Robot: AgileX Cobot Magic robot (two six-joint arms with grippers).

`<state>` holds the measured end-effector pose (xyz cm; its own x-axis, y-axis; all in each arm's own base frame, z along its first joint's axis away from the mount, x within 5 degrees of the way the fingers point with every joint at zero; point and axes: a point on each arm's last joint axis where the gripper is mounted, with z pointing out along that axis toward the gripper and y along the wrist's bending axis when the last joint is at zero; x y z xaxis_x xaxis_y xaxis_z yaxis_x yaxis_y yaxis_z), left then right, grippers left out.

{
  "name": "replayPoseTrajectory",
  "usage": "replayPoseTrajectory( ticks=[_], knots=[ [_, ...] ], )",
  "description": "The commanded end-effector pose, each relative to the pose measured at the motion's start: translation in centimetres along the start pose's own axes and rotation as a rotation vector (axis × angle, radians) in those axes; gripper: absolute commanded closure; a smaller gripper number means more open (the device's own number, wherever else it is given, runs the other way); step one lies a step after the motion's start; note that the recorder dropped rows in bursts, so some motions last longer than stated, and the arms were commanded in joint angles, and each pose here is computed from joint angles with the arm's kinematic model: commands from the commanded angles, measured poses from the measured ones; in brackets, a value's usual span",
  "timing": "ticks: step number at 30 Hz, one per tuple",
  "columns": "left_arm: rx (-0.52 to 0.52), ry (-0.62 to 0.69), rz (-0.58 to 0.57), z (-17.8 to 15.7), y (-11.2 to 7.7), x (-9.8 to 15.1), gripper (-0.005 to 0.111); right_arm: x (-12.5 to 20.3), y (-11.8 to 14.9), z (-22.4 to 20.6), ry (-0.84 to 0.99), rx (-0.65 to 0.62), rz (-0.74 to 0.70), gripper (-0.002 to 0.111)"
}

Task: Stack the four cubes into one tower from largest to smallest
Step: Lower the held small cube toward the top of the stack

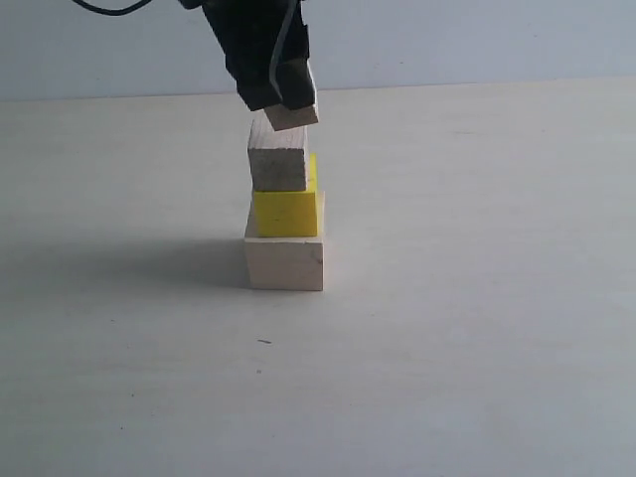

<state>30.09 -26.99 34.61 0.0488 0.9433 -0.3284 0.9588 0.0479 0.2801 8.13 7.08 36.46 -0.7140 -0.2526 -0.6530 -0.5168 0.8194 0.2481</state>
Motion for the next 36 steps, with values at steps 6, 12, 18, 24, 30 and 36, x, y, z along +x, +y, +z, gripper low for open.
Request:
replayPoseTrajectory(
  ticks=[6, 12, 18, 24, 30, 36],
  knots=[
    [-0.031, 0.004, 0.022, -0.7, 0.1, 0.0, 0.107, 0.0, 0.0, 0.1, -0.003, 0.005, -0.013, 0.108],
    [-0.011, 0.064, 0.037, 0.6, -0.3, 0.9, 0.107, 0.0, 0.0, 0.1, -0.001, 0.005, -0.013, 0.108],
    [-0.05, 0.055, 0.049, -1.1, -0.4, 1.1, 0.107, -0.1, 0.0, 0.1, -0.007, 0.005, -0.013, 0.108],
    [-0.013, -0.009, 0.083, -1.7, -0.9, 0.6, 0.107, -0.1, 0.0, 0.1, -0.013, 0.004, -0.013, 0.108],
    [-0.008, 0.028, 0.105, -0.5, -0.6, 0.7, 0.107, -0.1, 0.0, 0.1, -0.008, 0.005, -0.013, 0.108],
    [-0.004, 0.032, 0.11, -0.3, -0.6, 0.7, 0.107, -0.1, 0.0, 0.1, -0.008, 0.005, -0.013, 0.108]
  ],
)
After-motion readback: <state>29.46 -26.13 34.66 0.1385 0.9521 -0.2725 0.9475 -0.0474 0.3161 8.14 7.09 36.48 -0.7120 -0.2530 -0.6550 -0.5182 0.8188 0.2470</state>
